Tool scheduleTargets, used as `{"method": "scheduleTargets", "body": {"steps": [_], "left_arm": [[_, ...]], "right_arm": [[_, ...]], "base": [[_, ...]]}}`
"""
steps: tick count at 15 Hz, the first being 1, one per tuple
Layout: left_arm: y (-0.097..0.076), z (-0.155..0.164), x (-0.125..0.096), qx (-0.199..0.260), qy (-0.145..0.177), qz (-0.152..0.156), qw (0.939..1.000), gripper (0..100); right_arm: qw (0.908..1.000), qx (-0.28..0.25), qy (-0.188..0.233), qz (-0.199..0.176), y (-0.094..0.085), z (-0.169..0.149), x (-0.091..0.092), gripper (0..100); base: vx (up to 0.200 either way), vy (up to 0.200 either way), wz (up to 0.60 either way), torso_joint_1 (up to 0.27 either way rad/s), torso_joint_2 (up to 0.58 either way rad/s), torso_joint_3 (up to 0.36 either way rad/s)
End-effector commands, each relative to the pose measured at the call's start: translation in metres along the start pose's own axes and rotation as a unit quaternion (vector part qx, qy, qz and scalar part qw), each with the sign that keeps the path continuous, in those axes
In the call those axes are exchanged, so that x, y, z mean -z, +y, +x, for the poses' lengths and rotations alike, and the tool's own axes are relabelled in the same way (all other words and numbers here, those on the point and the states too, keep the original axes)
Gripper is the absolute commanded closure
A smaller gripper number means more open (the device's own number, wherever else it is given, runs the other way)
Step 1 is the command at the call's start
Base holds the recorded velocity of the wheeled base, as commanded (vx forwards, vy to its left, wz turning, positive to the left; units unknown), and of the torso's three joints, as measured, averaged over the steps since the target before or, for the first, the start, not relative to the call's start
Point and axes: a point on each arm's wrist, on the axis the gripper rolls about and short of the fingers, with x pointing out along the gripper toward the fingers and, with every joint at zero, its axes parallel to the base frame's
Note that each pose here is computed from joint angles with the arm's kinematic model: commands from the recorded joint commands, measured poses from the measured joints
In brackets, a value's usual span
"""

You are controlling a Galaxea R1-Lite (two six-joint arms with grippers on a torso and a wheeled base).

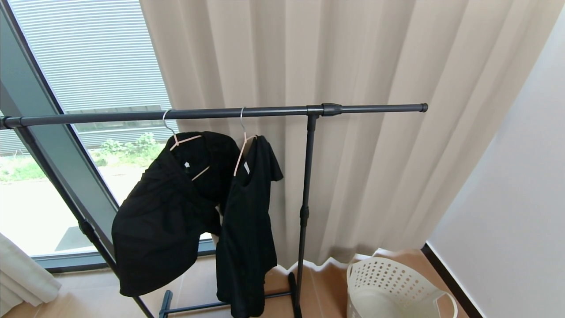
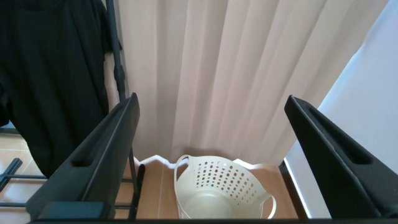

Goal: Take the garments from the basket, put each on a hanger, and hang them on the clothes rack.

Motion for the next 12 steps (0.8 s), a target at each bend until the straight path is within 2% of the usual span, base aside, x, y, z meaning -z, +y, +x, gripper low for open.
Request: {"method": "scheduleTargets", "body": {"steps": [1,12], "left_arm": [[0.0,0.0001,0.0,0.0,0.001,0.0,1.0,0],[0.0,0.0,0.0,0.0,0.0,0.0,1.0,0]], "right_arm": [[1.0,0.0,0.0,0.0,0.0,0.0001,-0.0001,0],[1.0,-0.001,0.001,0.0,0.0,0.0002,-0.0001,0]], "base": [[0.0,0.0,0.0,0.0,0.0,0.0],[0.0,0.0,0.0,0.0,0.0,0.0]]}}
